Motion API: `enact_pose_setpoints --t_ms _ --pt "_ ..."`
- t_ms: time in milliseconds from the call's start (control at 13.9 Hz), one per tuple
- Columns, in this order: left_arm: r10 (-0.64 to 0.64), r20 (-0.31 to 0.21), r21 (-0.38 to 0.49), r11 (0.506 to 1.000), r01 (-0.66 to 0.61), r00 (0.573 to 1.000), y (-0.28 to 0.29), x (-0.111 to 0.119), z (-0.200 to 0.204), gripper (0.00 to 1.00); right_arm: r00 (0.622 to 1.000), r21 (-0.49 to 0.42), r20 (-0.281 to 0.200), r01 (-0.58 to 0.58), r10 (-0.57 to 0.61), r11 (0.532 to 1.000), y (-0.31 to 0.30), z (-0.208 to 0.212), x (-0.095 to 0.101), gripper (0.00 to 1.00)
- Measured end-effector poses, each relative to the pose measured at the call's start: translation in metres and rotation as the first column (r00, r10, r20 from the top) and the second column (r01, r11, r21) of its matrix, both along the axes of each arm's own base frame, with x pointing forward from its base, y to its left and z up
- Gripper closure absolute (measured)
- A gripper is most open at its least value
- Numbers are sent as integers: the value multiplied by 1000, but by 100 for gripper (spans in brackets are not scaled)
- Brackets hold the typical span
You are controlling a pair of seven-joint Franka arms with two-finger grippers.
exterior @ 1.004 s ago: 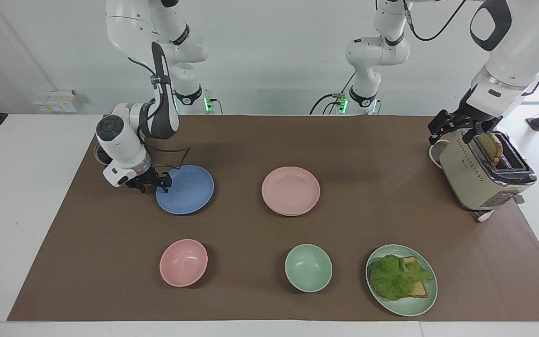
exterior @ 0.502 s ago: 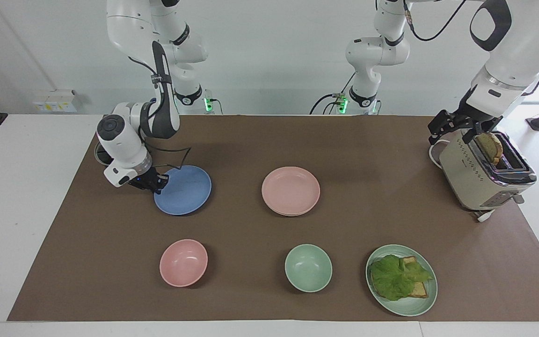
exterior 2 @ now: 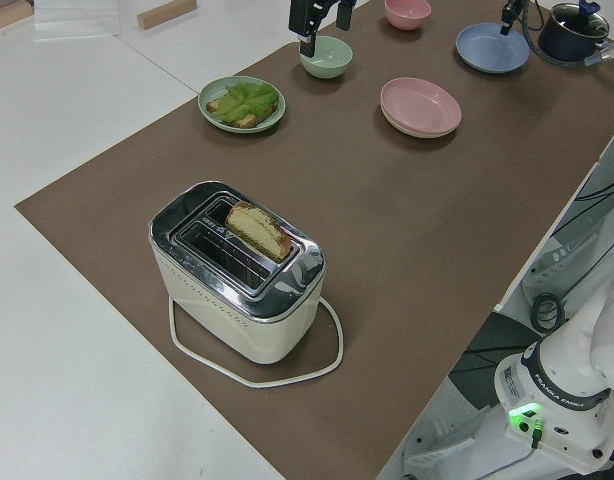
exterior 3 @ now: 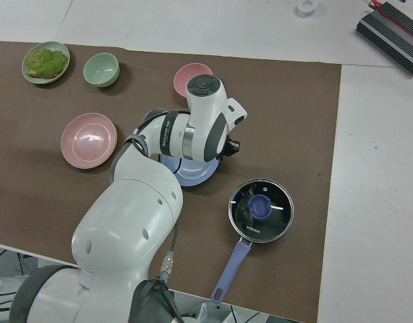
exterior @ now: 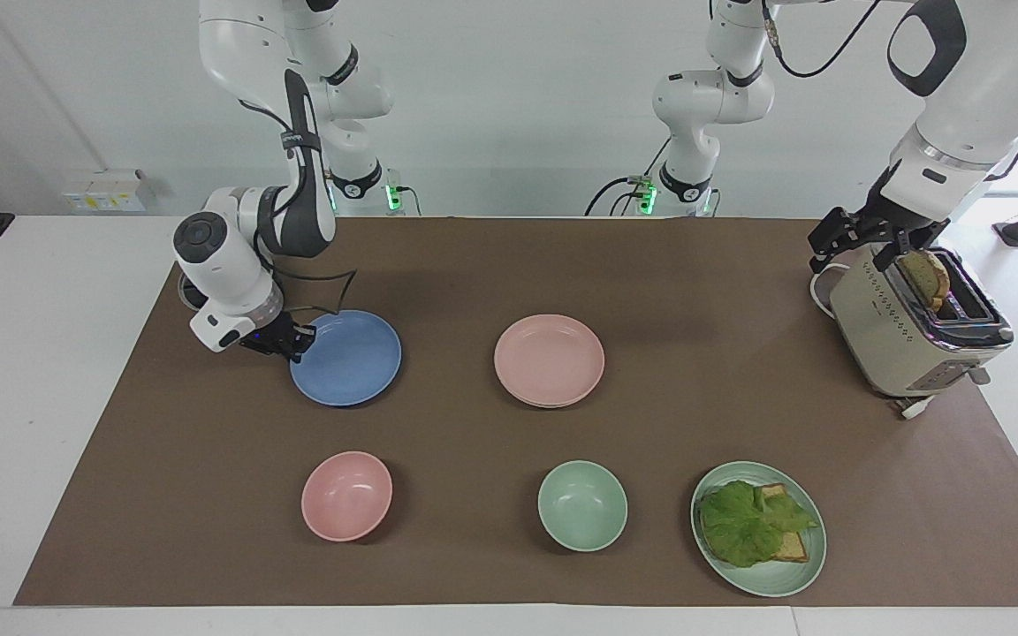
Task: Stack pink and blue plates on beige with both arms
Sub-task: 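Lift and carry the blue plate with the right gripper onto the pink plate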
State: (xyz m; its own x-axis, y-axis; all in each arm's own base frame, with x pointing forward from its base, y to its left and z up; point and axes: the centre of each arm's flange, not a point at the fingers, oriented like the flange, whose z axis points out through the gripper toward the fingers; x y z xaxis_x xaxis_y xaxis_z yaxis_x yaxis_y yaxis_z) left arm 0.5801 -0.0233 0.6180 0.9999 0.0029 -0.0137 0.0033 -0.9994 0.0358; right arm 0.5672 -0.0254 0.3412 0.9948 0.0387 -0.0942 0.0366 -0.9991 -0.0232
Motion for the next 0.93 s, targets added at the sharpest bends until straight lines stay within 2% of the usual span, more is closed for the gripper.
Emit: enact_pose_setpoints --t_ms 143,430,717,932 --pt "0 0 0 1000 0 1000 0 0 0 0 1000 5 8 -26 26 1000 13 39 13 95" --pt "0 0 0 1000 0 1000 0 0 0 0 994 19 59 -95 94 995 54 100 29 95" --pt "0 0 0 1000 0 1000 0 0 0 0 991 107 88 -115 105 988 91 116 31 95" --pt "0 0 0 1000 0 1000 0 0 0 0 990 133 111 -102 87 986 125 119 31 95"
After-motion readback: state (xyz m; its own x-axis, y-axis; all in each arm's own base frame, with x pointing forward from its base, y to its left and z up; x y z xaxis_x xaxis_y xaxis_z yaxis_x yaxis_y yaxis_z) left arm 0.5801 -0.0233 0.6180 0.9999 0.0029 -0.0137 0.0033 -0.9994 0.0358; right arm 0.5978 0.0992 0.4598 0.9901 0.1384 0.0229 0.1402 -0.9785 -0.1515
